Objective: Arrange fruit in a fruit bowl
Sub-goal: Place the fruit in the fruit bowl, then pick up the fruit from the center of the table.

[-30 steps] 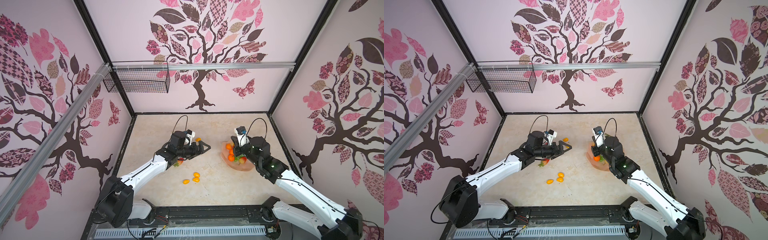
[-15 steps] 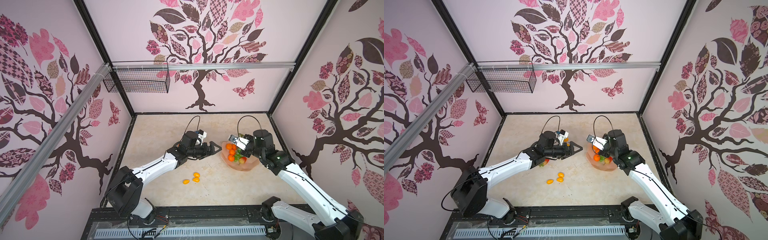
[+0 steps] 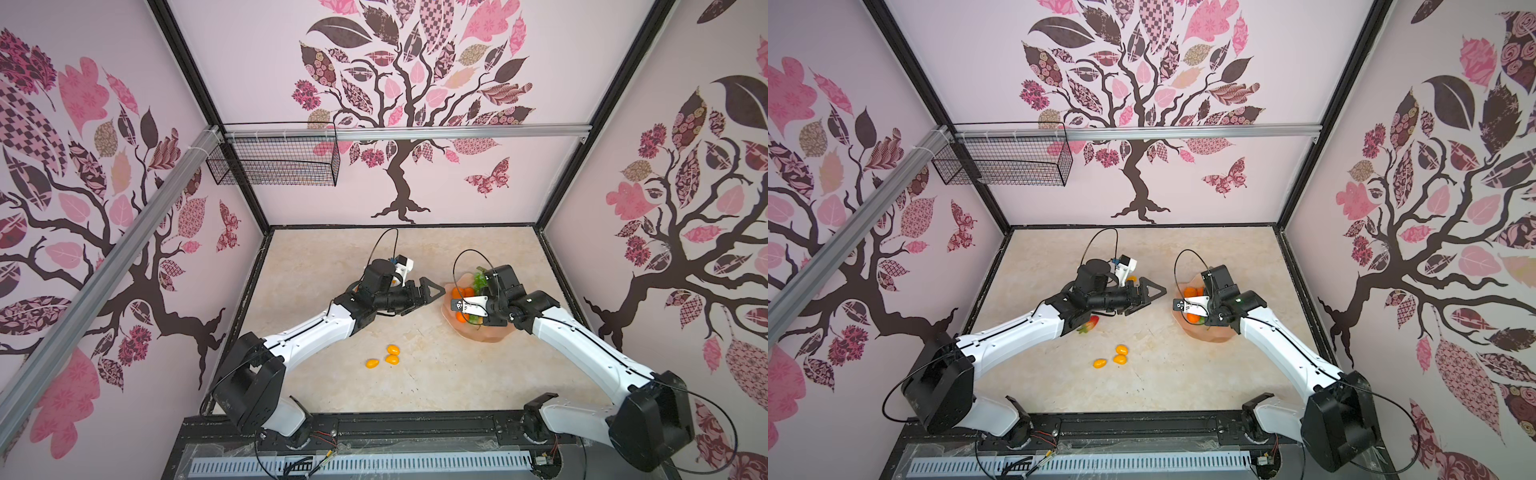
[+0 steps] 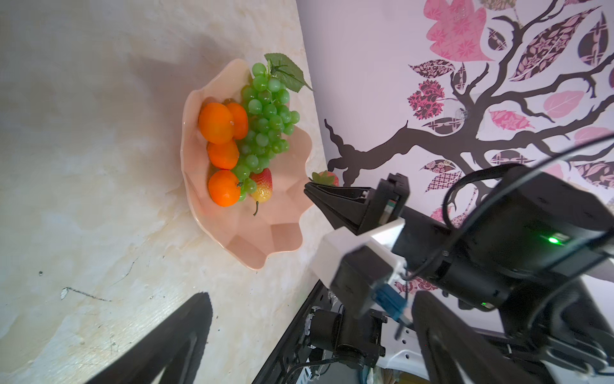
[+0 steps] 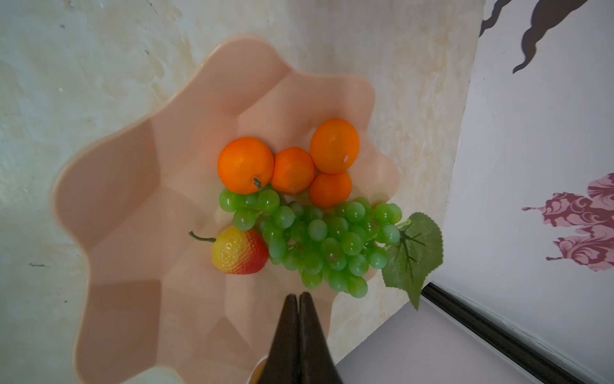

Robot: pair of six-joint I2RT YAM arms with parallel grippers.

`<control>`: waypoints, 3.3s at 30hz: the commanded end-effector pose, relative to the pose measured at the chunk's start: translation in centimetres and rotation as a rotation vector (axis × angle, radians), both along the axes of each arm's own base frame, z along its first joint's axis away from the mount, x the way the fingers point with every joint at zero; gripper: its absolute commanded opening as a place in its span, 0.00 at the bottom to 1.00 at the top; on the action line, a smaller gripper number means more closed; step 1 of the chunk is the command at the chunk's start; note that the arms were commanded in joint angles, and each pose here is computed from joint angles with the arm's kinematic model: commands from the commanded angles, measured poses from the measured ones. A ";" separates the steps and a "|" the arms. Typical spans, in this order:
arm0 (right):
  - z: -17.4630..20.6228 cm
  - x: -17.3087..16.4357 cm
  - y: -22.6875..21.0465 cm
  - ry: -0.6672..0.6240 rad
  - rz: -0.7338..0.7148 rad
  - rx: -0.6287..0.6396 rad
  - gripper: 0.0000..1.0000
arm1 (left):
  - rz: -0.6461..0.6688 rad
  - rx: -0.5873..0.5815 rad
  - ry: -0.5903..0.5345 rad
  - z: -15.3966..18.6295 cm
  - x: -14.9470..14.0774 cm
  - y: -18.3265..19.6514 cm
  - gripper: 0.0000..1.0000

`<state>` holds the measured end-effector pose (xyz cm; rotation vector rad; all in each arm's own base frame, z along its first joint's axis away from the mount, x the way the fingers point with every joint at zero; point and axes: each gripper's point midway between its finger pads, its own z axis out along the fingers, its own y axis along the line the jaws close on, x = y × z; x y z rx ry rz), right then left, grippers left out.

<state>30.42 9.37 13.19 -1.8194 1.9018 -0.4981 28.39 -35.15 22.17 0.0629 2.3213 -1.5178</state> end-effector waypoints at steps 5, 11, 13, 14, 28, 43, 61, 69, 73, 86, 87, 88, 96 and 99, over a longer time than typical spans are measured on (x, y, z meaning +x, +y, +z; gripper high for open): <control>-2.6 1.2 -1.5 0.040 -0.025 -0.058 0.00 | 0.011 -0.012 0.004 -0.2 -0.2 0.9 0.98; -4.1 1.8 -1.9 0.053 -0.031 -0.061 0.00 | 0.022 -0.017 0.003 -0.1 0.0 1.8 0.98; -4.5 2.2 -2.1 0.056 -0.037 -0.058 0.00 | 0.028 -0.015 0.006 -0.2 0.0 2.2 0.98; -4.7 2.3 -2.1 0.061 -0.041 -0.059 0.00 | 0.028 -0.015 0.009 -0.3 0.0 2.3 0.98; -6.6 2.8 -2.5 0.112 -0.060 -0.046 0.01 | 0.039 -0.011 0.017 -0.5 0.0 3.2 0.98; -7.1 1.5 -2.2 0.163 -0.055 -0.015 0.17 | 0.051 -0.005 0.023 -0.6 -0.1 3.8 0.98; 4.2 2.3 2.5 -0.023 -0.308 0.585 0.41 | 0.079 0.094 -0.050 0.6 -0.4 6.1 0.98; 8.6 5.2 3.9 -0.021 -0.638 0.918 0.46 | 0.163 0.163 -0.044 0.3 0.2 10.7 0.98; 10.7 6.5 4.0 -0.059 -0.784 1.034 0.43 | 0.212 0.189 -0.036 0.0 0.3 13.1 0.98; 7.2 4.9 17.3 0.058 -0.617 0.966 0.44 | 0.406 0.207 0.024 -0.8 -0.1 21.3 0.98; 6.8 4.7 18.5 0.077 -0.593 0.959 0.44 | 0.417 0.209 0.030 -0.9 -0.3 21.9 0.98; 6.6 4.5 19.5 0.091 -0.573 0.960 0.43 | 0.429 0.209 0.033 -0.9 -0.4 22.4 0.98; 4.4 2.3 28.3 0.216 -0.357 0.899 0.44 | 0.540 0.192 0.067 -1.1 -1.6 26.5 0.98; 4.1 1.3 31.1 0.278 -0.275 0.901 0.45 | 0.577 0.189 0.079 -1.2 -2.1 27.8 0.98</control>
